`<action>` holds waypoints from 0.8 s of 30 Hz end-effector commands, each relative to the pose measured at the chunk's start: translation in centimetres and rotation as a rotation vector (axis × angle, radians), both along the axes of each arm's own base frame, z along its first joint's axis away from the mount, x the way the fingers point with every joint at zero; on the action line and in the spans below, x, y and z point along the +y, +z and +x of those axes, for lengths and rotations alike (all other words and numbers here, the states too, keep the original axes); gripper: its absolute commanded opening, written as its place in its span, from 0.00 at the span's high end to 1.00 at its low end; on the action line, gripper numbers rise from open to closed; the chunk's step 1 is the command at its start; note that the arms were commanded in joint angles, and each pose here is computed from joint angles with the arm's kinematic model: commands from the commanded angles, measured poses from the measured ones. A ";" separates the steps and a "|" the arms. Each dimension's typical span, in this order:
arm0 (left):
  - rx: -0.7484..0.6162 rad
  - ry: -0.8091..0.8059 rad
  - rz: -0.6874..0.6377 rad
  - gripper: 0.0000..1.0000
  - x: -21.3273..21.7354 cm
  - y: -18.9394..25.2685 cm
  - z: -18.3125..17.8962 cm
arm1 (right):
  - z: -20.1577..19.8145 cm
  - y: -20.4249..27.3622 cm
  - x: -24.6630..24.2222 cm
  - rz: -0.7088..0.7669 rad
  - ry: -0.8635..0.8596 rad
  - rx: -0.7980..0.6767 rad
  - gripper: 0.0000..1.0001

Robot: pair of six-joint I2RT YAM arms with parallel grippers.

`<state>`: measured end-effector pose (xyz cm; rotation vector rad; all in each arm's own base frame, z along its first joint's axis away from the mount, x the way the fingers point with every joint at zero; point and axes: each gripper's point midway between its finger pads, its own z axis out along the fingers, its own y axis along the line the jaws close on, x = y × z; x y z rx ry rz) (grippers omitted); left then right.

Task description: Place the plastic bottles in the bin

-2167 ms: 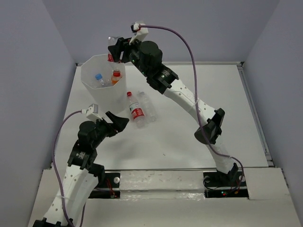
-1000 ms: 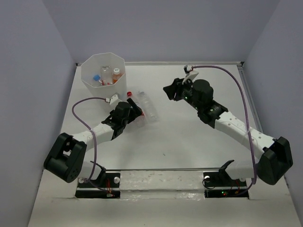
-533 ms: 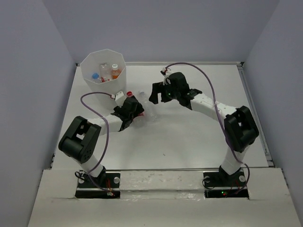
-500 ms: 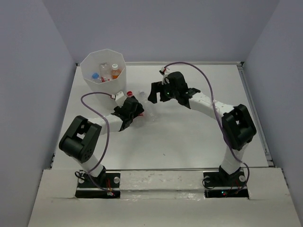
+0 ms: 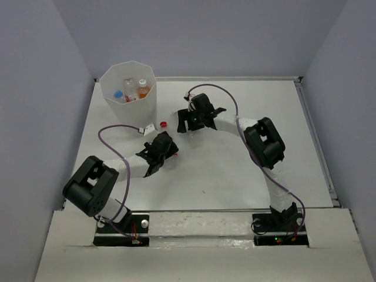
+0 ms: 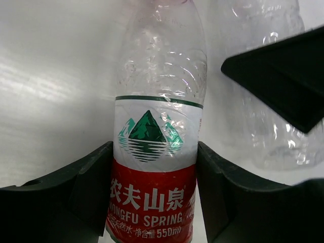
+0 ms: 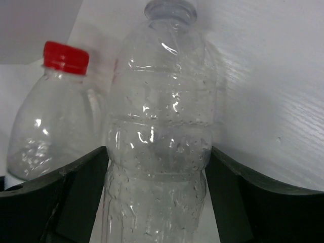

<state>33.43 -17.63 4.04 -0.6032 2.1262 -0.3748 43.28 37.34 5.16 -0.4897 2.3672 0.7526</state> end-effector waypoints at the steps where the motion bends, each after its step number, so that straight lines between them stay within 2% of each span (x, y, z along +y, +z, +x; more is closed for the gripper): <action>1: -0.082 0.015 -0.020 0.38 1.1 3.0 -2.1 | 0.5 1.6 0.6 -0.001 -0.017 -0.034 0.35; 3: -0.112 -0.001 -0.026 0.38 1.3 4.3 -2.9 | 0.3 2.7 0.4 0.013 -0.025 -0.051 0.46; 4: -0.165 -0.005 -0.059 0.39 1.3 6.5 -3.0 | 0.2 2.9 0.2 0.014 -0.034 -0.055 0.52; 6: -0.207 -0.026 -0.064 0.41 1.3 8.5 -3.4 | -0.8 2.8 -0.7 0.011 -0.046 -0.052 0.58; 7: -0.267 -0.038 -0.099 0.41 1.1 11.1 -3.6 | -0.8 4.7 -0.9 0.036 -0.056 -0.086 0.60; 11: -0.405 -0.094 -0.134 0.43 0.6 17.7 -4.2 | -2.9 6.8 -2.6 0.073 -0.082 -0.129 0.63; 12: -0.450 -0.100 -0.154 0.43 0.4 20.3 -4.1 | -4.1 5.6 -3.5 0.056 -0.090 -0.102 0.63; 13: -0.485 -0.104 -0.169 0.43 0.5 22.1 -4.2 | -4.5 7.2 -4.1 0.076 -0.103 -0.131 0.63; 15: -0.529 -0.104 -0.173 0.43 0.7 24.8 -4.2 | -5.6 7.7 -4.9 0.086 -0.115 -0.139 0.64; 19: -0.660 -0.066 -0.117 0.43 1.7 32.5 -3.3 | -8.0 9.0 -6.7 0.122 -0.131 -0.161 0.64; 20: -0.682 -0.051 -0.106 0.43 2.0 33.7 -3.1 | -8.5 10.8 -7.0 0.154 -0.134 -0.193 0.64; 24: -0.809 0.043 -0.044 0.42 4.1 40.1 -2.2 | -10.1 13.1 -8.3 0.203 -0.152 -0.241 0.65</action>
